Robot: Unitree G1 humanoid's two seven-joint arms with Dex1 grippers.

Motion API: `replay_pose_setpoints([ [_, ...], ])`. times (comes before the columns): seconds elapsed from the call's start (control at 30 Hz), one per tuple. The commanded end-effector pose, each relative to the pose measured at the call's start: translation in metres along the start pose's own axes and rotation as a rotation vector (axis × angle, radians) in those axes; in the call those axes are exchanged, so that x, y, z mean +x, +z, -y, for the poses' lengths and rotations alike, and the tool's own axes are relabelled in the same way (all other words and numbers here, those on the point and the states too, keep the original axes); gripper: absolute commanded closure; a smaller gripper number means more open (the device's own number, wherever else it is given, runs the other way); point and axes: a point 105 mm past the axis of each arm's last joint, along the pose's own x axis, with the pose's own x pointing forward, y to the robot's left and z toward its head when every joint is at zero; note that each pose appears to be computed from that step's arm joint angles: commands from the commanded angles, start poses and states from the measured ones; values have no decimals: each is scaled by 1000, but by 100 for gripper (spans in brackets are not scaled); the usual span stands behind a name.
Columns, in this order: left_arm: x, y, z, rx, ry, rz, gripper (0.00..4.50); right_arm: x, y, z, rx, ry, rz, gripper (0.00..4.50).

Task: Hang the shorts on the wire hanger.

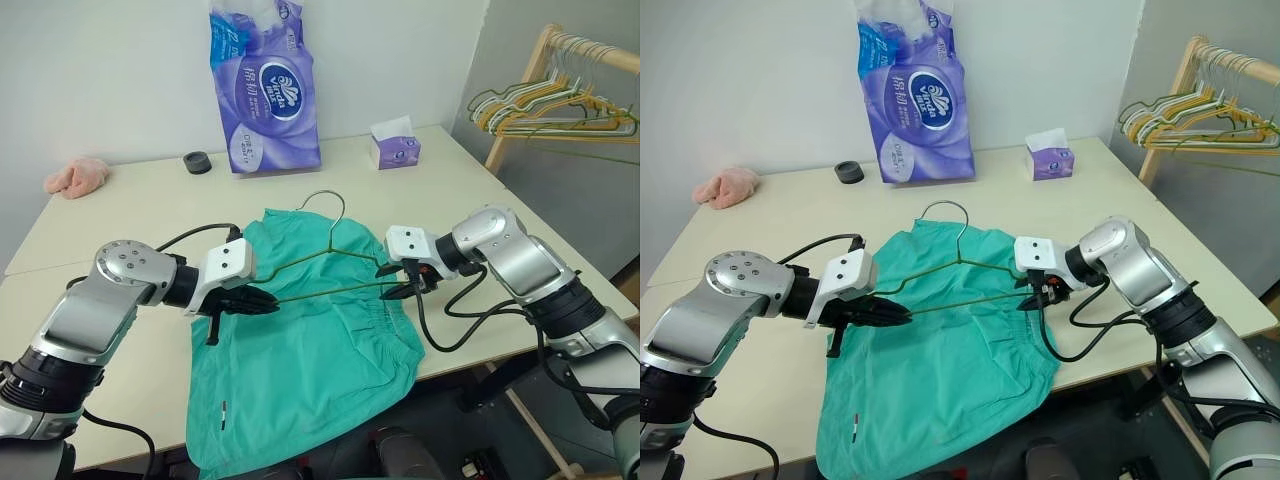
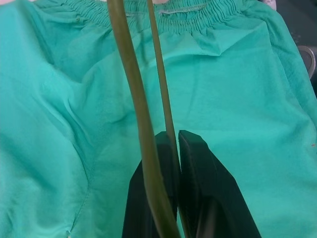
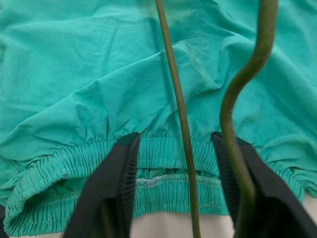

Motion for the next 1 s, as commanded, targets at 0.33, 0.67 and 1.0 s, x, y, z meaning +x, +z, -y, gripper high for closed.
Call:
replay_pose_setpoints([
  [0.33,-4,12,0,60,11,16,450,6,9,3,5,-14,2,448],
  [0.67,-10,6,-26,58,181,58,275,-2,9,-4,131,5,54,450],
  [1.0,-89,-30,-71,-196,577,163,219,-20,-15,-13,386,-70,108,450],
])
